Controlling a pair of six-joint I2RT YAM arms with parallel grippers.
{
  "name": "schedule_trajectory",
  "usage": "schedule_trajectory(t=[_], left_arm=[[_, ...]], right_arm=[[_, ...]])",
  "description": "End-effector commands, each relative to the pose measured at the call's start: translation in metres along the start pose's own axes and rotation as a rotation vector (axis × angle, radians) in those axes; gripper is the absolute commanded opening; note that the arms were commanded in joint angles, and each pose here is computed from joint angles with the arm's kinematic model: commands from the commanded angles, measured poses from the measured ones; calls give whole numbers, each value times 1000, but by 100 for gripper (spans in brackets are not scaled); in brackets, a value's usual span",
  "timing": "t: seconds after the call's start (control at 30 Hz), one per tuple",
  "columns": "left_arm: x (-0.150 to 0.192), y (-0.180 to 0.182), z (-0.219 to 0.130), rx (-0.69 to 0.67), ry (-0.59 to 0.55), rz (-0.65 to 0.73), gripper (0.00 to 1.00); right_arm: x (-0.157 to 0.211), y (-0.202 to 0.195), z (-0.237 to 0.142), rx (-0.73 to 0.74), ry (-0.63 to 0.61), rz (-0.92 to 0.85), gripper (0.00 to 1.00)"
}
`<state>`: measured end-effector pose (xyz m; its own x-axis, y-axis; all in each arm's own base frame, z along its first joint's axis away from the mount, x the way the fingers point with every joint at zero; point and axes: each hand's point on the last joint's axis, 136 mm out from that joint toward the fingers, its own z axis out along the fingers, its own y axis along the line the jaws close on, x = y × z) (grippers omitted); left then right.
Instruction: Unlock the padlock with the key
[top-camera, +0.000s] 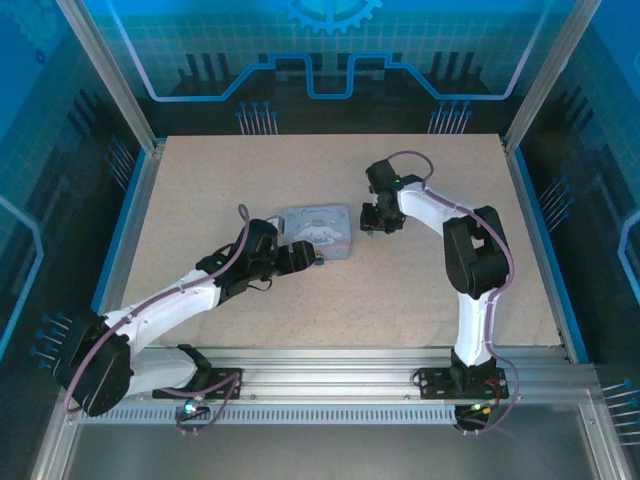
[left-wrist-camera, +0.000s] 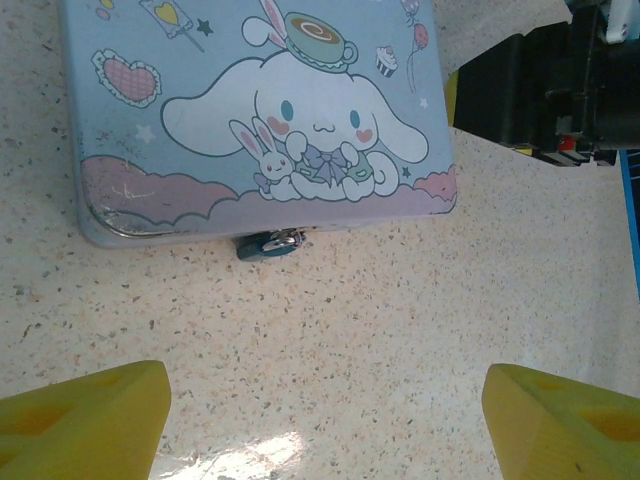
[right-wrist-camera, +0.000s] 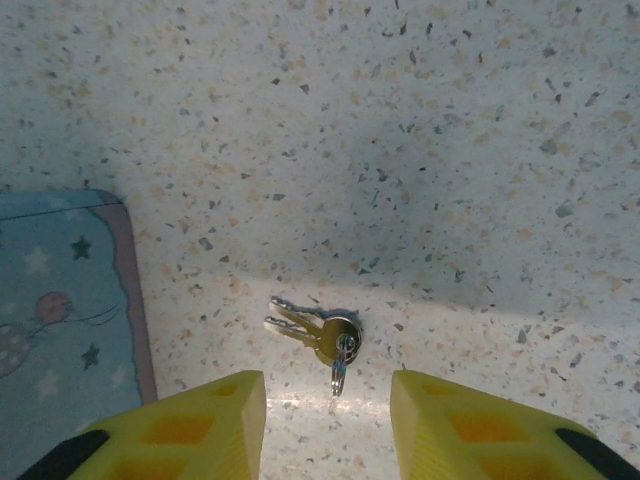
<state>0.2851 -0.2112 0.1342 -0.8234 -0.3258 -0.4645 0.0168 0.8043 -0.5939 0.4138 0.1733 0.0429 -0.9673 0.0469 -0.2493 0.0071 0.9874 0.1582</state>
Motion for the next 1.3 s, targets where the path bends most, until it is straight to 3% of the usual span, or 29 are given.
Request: schedule_trajectory(t=[0.0,0.63,0.77,0.93,1.27], left_arm=[[7,5,1,-13,0,-22,83],[23,9,15,-16,34,-33,83],[23,10,15,-17,36,-35,83],[23,10,17,-17,37,-36,83],[14,-2,9,22,9,-33,83]], right_arm=[[2,-7,7,30,39,16,36],[3,-11,29,22,82,33,27],[5,-12,33,18,93,35,18],[11,-9,37,-7,101,47,0],[11,9,-21,-176,-28,79,0]])
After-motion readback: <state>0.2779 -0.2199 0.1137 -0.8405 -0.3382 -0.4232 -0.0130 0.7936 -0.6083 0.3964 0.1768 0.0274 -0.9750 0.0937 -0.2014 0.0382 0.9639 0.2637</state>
